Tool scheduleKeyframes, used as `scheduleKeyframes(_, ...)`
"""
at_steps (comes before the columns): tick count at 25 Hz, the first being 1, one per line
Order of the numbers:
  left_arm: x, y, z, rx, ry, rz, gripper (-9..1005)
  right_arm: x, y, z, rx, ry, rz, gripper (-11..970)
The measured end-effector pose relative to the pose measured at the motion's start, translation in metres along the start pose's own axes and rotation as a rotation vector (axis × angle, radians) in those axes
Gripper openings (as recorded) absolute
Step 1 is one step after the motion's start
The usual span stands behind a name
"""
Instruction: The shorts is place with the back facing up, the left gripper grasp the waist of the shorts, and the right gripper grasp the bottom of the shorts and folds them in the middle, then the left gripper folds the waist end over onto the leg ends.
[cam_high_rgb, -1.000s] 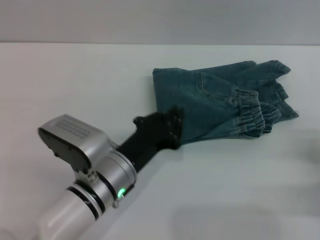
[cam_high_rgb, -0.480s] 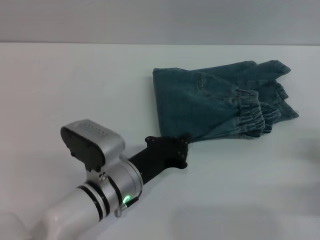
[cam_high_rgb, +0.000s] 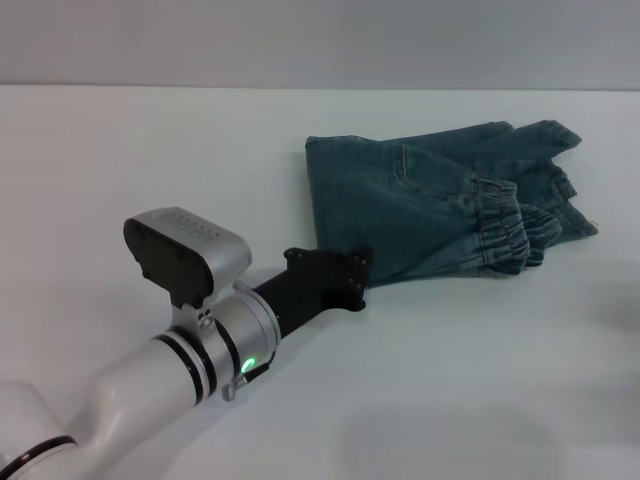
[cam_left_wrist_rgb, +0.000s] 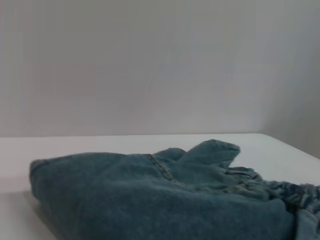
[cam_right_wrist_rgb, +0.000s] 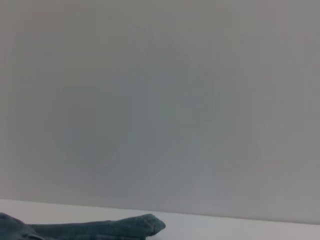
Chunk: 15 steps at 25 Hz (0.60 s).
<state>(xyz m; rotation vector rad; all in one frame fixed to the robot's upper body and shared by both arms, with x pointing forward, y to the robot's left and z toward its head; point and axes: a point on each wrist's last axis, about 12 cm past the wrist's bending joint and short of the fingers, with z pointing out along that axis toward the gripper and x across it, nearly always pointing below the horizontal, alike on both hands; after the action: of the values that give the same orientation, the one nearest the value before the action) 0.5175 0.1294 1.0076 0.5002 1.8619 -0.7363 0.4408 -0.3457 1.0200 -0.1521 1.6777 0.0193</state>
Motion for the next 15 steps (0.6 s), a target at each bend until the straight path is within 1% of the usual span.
scheduleKeyframes(2, -0.002, 0.003, 0.001, -0.010, -0.003, 0.002, 9, -0.001, 0.000, -0.003, 0.003, -0.006, 0.001, 127)
scheduleKeyframes(4, -0.002, 0.003, 0.001, -0.010, -0.003, 0.002, 10, -0.002, -0.001, -0.006, 0.008, -0.009, 0.001, 128)
scheduleKeyframes(6, -0.003, 0.011, 0.001, -0.030, 0.002, -0.022, 11, -0.003, -0.001, -0.007, 0.010, -0.010, 0.002, 129)
scheduleKeyframes(8, -0.004, 0.015, 0.001, -0.037, 0.006, -0.038, 12, -0.003, -0.001, -0.008, 0.009, -0.012, 0.002, 129)
scheduleKeyframes(13, -0.004, 0.017, 0.003, -0.040, 0.022, -0.046, 15, -0.004, 0.001, -0.007, 0.003, -0.017, 0.002, 131)
scheduleKeyframes(15, -0.003, 0.017, 0.005, -0.048, 0.048, -0.047, 16, -0.005, 0.001, -0.007, 0.001, -0.022, 0.002, 132)
